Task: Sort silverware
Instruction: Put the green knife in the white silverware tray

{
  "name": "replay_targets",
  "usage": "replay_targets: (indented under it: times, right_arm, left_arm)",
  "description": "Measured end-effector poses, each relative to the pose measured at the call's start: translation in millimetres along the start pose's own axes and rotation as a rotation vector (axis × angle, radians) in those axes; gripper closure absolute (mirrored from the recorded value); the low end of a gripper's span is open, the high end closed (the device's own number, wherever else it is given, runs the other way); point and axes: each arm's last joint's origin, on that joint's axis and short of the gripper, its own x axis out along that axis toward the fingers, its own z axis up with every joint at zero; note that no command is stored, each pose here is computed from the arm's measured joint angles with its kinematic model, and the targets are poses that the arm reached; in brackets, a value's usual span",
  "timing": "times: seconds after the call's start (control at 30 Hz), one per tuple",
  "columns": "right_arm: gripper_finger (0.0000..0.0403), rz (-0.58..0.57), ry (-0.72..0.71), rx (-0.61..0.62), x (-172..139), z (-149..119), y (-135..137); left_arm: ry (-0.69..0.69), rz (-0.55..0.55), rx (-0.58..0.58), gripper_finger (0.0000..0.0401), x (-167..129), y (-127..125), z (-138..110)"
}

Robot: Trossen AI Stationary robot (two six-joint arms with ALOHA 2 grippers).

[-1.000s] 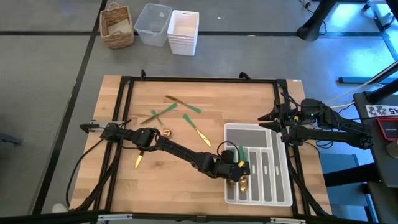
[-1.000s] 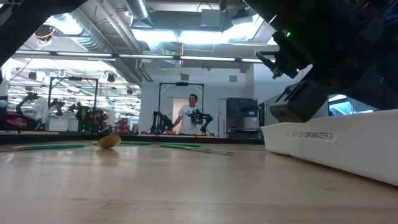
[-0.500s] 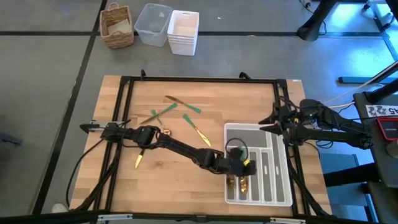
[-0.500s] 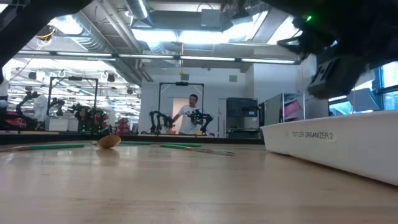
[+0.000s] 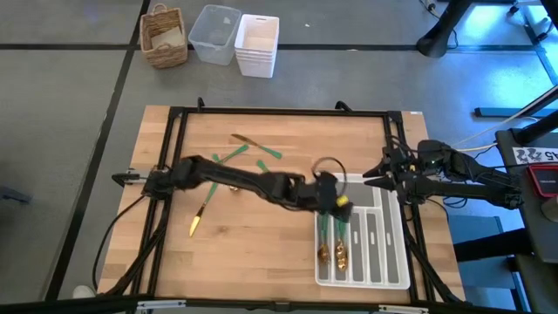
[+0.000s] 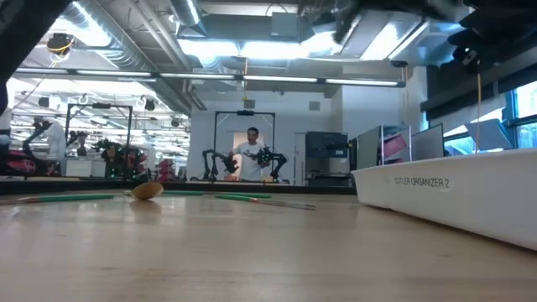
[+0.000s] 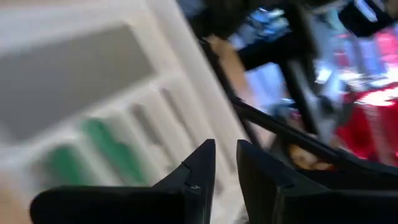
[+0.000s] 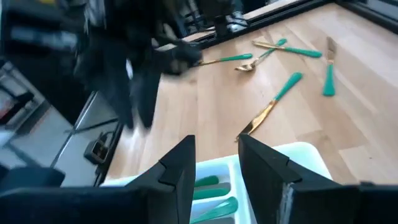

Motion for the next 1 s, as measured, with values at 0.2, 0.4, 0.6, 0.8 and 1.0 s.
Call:
replay_targets:
  times: [0.2, 0.4, 0.6, 0.8, 1.0]
  right_arm:
    - [0.0279, -0.072, 0.021, 0.144, 9.3, 1.6, -4.5]
    - [0.0279, -0.106, 0.111, 0.196, 38.6, 5.5, -13.2]
    - [0.0279, -0.075, 0.062, 0.181, 82.3, 20.9, -23.1]
    - [0.0279, -0.037, 0.105, 0.191, 122.5, 36.0, -30.6]
    - [0.0279, -0.014, 0.164, 0.204, 153.3, 52.0, -35.3]
  left_arm:
    - [-0.001, 0.308, 0.096, 0.0341, -69.0, 12.5, 26.5]
    - [0.061, 0.624, 0.004, 0.0354, -129.5, 38.9, 45.5]
    - [0.112, 0.748, 0.003, 0.0372, -144.2, 60.2, 54.5]
    - [0.208, 0.869, 0.085, 0.0389, -146.7, 95.7, 68.8]
    - [0.368, 0.953, 0.132, 0.0400, -166.3, 150.5, 88.0]
